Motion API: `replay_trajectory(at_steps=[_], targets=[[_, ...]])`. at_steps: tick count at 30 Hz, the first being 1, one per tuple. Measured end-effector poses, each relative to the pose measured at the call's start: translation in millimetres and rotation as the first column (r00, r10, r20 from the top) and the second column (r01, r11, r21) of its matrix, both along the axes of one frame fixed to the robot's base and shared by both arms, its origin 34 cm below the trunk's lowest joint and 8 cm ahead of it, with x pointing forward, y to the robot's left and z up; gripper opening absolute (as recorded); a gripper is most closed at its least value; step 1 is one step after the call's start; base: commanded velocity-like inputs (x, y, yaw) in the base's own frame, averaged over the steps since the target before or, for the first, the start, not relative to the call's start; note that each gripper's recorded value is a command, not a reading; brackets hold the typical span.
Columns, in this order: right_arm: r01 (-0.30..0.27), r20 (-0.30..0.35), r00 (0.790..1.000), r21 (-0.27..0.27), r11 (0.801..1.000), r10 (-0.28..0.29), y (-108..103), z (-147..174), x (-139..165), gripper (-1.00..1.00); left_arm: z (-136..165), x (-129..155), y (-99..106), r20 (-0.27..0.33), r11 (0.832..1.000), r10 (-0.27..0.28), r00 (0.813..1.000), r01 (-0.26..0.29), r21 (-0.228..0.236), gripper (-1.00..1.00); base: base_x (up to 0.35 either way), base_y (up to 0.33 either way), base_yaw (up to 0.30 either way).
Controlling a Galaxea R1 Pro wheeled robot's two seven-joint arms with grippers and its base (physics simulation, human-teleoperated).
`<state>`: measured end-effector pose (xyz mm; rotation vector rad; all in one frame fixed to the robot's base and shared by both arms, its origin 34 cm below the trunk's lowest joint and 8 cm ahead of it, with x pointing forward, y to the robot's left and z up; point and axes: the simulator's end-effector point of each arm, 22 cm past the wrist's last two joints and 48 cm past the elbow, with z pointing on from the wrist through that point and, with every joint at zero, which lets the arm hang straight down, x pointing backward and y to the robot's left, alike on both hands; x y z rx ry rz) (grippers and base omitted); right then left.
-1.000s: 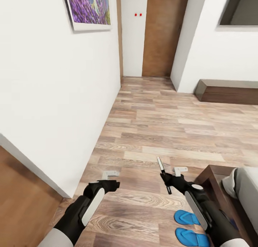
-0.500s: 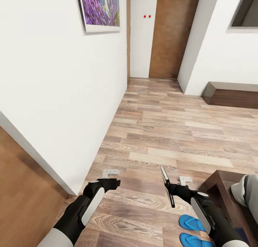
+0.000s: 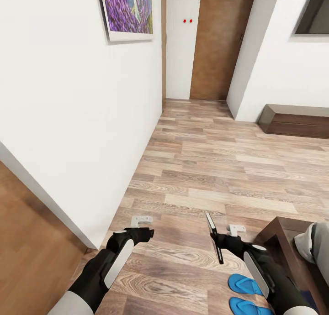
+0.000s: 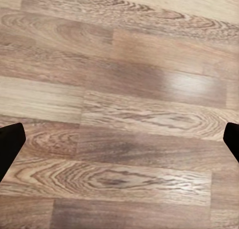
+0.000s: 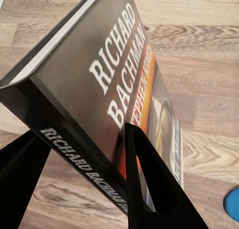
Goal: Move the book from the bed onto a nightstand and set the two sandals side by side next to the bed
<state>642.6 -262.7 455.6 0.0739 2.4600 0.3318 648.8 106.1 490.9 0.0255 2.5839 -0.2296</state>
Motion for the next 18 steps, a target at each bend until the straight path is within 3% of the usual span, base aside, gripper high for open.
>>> replay_trajectory(at_steps=[4,18], targets=[[-0.001,0.017,1.000,0.001,1.000,0.001,1.7,6.1,5.0,-1.00,-0.2,-0.1,0.8,-0.001,1.000,0.002,1.000,-0.002,0.003,1.00,0.028,0.000,0.000],[-0.006,0.034,0.999,0.001,1.000,0.006,3.1,12.5,9.3,-1.00,-0.3,-0.6,1.2,-0.002,1.000,0.004,1.000,-0.004,0.006,1.00,0.328,0.057,0.000]])
